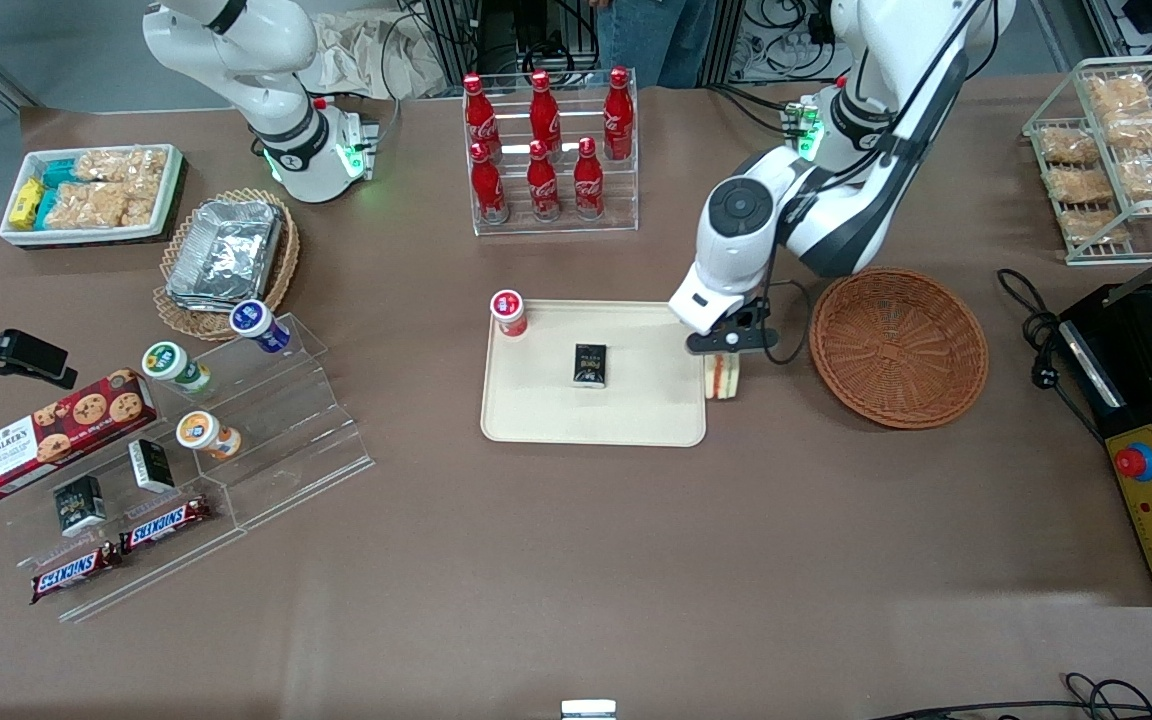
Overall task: Place sandwich from basket to tray
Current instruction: 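Lower the sandwich onto the tray beside the black box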
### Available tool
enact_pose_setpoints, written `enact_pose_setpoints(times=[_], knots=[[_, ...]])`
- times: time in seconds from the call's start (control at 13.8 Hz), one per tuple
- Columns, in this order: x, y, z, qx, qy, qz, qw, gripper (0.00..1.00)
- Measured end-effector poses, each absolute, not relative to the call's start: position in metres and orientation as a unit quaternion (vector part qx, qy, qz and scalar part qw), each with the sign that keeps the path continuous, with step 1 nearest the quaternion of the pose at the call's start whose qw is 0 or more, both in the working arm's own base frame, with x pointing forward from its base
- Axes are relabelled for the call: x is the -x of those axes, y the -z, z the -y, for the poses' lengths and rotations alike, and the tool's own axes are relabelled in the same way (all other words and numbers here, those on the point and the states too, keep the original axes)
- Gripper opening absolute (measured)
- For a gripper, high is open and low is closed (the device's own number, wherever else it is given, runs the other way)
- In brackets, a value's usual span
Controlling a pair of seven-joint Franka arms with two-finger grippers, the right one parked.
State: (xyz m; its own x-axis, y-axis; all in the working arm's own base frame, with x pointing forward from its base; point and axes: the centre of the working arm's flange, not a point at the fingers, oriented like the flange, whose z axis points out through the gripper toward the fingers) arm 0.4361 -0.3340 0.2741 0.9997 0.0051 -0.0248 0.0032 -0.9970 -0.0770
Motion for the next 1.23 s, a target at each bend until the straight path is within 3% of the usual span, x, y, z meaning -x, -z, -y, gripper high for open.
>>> enact_pose_setpoints(times=[0.43,0.94,1.01,1.23], knots=[[-0.443,-0.247,0.347,1.0,-0.011,-0.015,0.018,0.2],[-0.426,-0.238,0.375,1.0,-0.004,-0.029,0.013,0.19],[-0.427,-0.236,0.374,0.999,-0.002,-0.034,0.017,0.25],[-0.432,-0.233,0.37,0.999,0.004,-0.037,0.024,0.56]])
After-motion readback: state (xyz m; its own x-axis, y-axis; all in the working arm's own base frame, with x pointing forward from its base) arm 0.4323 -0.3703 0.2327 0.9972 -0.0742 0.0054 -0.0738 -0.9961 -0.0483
